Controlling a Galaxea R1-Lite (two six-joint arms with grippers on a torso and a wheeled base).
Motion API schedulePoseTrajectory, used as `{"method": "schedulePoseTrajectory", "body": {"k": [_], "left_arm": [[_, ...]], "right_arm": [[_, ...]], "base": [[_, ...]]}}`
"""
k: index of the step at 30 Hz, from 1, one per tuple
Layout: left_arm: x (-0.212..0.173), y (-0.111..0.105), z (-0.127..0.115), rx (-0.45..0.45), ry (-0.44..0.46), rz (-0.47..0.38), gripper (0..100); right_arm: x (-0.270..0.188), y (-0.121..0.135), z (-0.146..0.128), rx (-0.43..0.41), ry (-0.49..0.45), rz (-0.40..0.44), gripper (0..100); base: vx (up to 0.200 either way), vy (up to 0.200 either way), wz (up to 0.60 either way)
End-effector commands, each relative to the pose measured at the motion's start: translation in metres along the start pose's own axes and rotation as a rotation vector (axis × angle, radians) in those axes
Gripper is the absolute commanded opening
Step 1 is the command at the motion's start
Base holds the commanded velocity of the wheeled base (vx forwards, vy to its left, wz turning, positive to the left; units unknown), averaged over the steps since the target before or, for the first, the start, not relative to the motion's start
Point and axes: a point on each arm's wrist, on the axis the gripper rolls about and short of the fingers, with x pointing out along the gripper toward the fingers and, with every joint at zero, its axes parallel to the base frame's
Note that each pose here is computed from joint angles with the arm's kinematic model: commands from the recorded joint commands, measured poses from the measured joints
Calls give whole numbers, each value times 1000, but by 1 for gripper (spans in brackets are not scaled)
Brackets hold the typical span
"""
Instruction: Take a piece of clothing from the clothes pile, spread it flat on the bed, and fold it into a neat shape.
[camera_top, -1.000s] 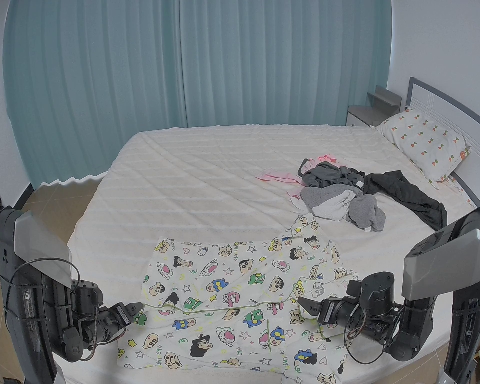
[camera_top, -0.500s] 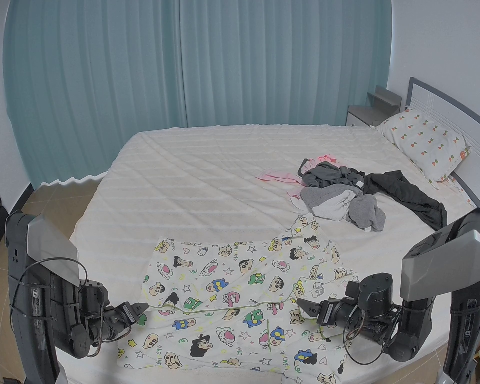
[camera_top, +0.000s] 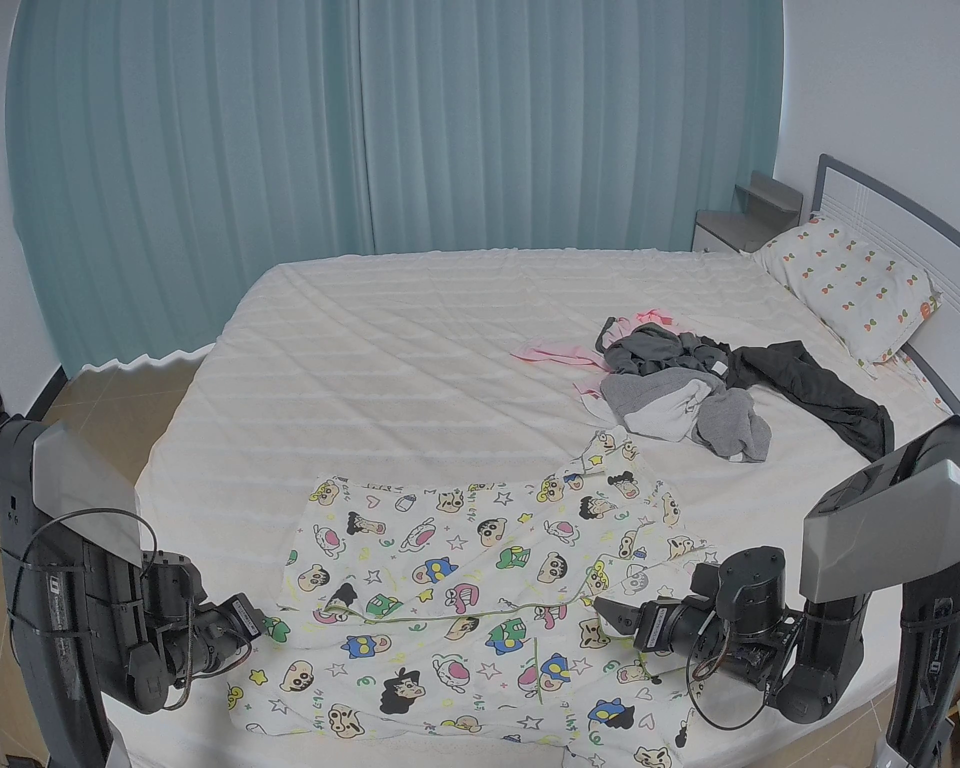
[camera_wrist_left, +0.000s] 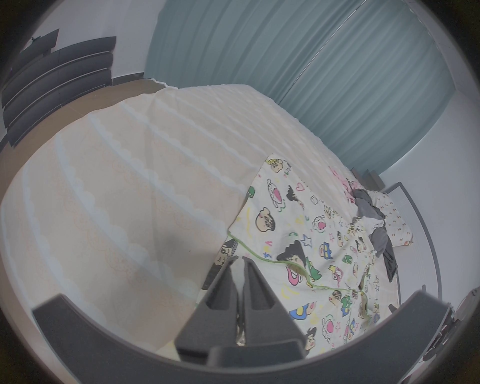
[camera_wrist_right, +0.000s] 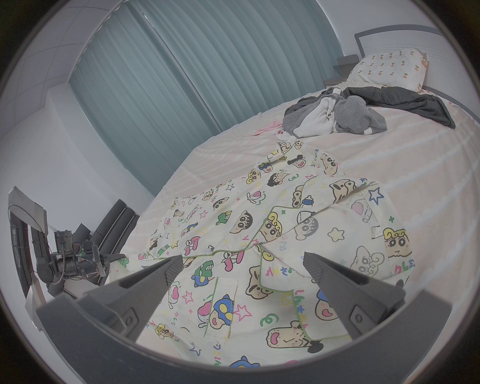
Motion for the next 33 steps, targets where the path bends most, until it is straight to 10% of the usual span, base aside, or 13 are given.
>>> {"method": "schedulePoseTrajectory", "body": {"k": [1, 11, 12, 33], "left_arm": [[-19, -11, 10, 11, -59, -65, 0], [-20, -14, 14, 25, -75, -84, 0], [-19, -14, 14, 29, -78, -84, 100], [-23, 3, 7, 73, -17, -25, 100]], "right_arm": [[0, 1, 1, 1, -8, 5, 100], [-1, 2, 0, -3, -5, 11, 100], [-1, 2, 0, -3, -5, 11, 100], [-9, 1, 0, -4, 0, 5, 100]], "base": [[0, 0, 0], [0, 0, 0], [0, 0, 0], [0, 0, 0]]}}
